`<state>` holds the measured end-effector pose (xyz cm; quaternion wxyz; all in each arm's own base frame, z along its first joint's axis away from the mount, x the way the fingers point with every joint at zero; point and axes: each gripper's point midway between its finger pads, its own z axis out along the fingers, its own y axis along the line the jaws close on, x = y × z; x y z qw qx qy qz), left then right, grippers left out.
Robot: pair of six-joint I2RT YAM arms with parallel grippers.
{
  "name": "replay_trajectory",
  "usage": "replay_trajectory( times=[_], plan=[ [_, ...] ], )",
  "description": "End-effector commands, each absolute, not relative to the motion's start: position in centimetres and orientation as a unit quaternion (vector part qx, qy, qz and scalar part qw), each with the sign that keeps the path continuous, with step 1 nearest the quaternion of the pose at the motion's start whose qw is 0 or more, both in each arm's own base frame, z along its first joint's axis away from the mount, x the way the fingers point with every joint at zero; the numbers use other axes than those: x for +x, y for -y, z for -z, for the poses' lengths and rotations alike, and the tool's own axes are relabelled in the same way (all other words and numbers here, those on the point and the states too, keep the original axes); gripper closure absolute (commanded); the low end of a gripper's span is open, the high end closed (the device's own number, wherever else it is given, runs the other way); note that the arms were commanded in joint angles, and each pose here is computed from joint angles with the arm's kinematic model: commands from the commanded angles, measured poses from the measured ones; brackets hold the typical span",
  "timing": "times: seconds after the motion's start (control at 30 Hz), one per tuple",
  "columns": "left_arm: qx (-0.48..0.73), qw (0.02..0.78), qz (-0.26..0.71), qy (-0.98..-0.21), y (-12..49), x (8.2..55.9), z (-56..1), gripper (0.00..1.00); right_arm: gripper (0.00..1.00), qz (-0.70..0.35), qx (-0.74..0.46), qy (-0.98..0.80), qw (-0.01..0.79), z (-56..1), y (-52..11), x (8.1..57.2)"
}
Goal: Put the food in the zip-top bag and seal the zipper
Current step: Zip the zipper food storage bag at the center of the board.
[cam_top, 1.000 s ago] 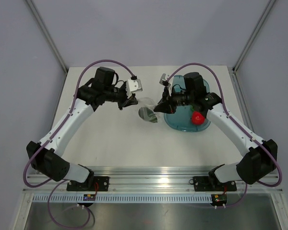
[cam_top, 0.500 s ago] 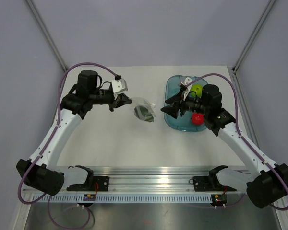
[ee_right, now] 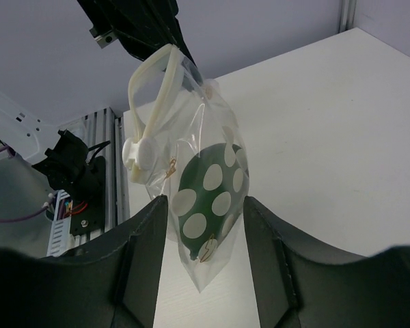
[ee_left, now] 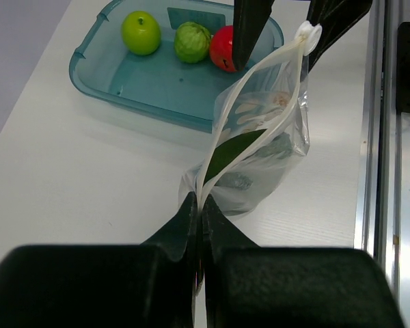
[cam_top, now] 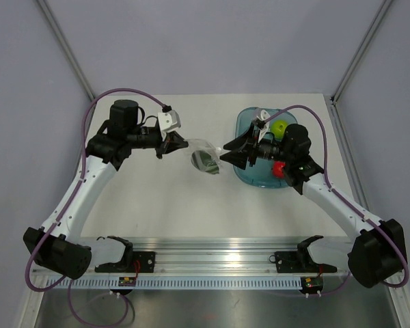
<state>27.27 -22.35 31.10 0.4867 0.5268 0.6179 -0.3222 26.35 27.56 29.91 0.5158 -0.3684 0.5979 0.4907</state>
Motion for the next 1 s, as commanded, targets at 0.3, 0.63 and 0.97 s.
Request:
replay_trajectory(
  times=[0.3,0.63,0.97],
  plan=[
    [0.528,0.517,0.321,-0.592,22.7,27.7,-33.3,1.00,0.44,-0.516,-0.421,-0.549,0.504,-32.1,-28.4,23.3],
    [0.526,0.516,0.327,-0.592,22.8,27.8,-33.4,1.00,0.46,-0.523,-0.421,-0.538,0.510,-33.4,-29.7,23.2],
    [0.527,0.514,0.328,-0.592,22.8,27.7,-33.2,1.00,0.63,-0.534,-0.425,-0.530,0.503,-33.8,-31.3,23.6]
  ],
)
